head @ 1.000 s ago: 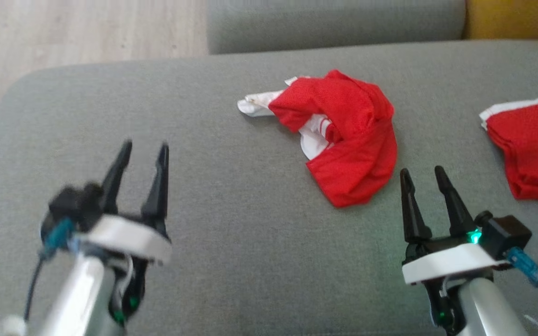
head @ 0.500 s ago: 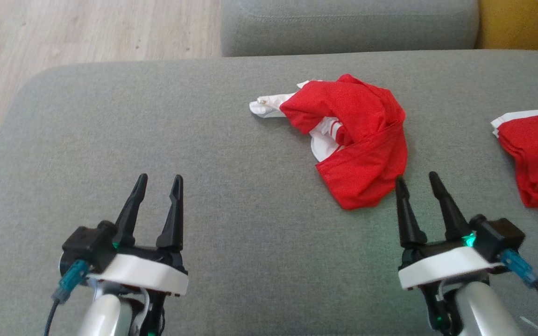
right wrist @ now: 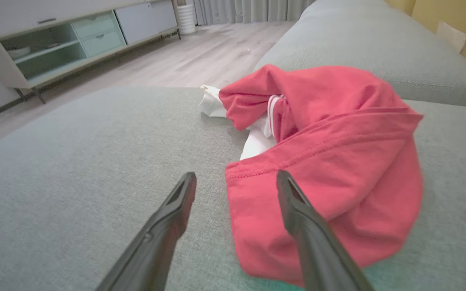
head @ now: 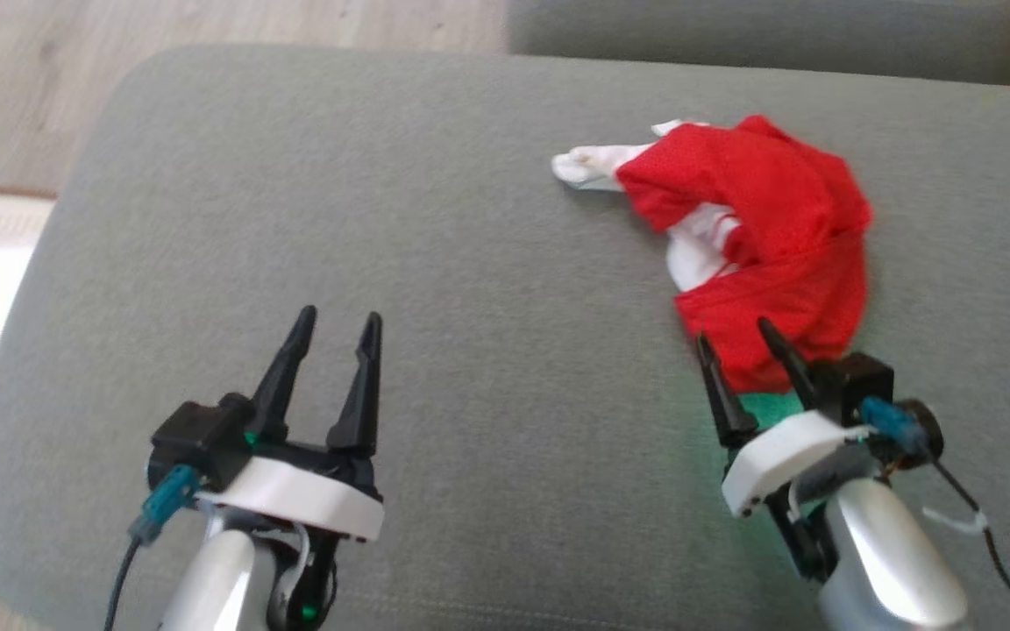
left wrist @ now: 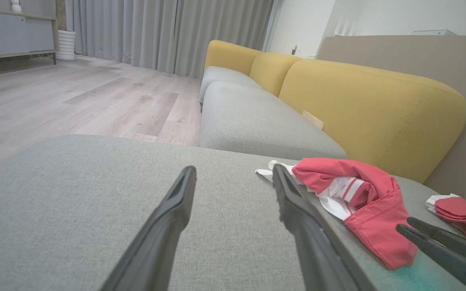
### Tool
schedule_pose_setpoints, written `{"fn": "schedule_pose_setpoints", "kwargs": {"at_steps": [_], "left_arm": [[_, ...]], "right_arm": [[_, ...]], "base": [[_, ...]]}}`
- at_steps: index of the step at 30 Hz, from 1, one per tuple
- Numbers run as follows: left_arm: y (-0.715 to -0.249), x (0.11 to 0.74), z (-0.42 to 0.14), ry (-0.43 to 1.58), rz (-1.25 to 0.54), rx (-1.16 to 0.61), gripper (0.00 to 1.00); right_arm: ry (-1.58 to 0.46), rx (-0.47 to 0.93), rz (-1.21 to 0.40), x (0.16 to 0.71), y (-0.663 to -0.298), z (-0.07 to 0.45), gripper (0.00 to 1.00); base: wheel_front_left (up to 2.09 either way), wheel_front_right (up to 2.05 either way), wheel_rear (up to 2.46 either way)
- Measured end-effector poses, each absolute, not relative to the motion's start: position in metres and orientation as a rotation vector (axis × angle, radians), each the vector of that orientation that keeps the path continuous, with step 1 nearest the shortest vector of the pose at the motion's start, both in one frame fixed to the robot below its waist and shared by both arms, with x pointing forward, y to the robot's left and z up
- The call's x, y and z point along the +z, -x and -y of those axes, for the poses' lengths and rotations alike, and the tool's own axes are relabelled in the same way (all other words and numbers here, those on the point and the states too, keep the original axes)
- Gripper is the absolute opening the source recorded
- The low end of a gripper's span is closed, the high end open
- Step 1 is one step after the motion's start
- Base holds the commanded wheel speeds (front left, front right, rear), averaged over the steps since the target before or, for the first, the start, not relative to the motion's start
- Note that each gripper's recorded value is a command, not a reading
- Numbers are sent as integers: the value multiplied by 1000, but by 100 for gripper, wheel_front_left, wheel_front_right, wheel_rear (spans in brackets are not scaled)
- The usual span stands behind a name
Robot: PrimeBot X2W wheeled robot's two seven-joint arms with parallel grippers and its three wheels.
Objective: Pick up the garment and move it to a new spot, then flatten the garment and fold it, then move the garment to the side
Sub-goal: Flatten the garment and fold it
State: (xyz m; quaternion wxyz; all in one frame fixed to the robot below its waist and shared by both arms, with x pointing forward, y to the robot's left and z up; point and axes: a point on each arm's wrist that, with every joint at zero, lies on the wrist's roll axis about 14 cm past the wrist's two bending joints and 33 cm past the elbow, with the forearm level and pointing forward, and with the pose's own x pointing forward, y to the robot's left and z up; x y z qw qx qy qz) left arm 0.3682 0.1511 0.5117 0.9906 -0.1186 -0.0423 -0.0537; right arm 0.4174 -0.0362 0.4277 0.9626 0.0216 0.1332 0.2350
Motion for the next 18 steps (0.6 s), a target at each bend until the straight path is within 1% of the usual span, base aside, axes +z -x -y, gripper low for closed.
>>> {"fn": "schedule_pose_setpoints", "kwargs": {"at_steps": [6, 13, 14, 15, 16, 18], "left_arm": [[-365, 507, -163, 244, 71, -62, 100], [-362, 503, -174, 247, 57, -16, 100], [-361, 502, -175, 248, 55, -15, 100], [-361, 502, -175, 248, 54, -14, 100], [-361, 502, -174, 249, 54, -14, 100], [-361, 502, -174, 248, 54, -13, 100]], "right_arm": [[39, 482, -365, 398, -440, 32, 100], [79, 509, -469, 368, -444, 21, 100], [78, 510, -472, 367, -445, 20, 74], [76, 511, -469, 368, -447, 20, 5], [73, 511, -464, 368, -448, 19, 0], [68, 510, -445, 372, -450, 19, 0]], "base": [[0, 0, 0], [0, 0, 0], [0, 0, 0], [0, 0, 0], [0, 0, 0], [0, 0, 0]]}}
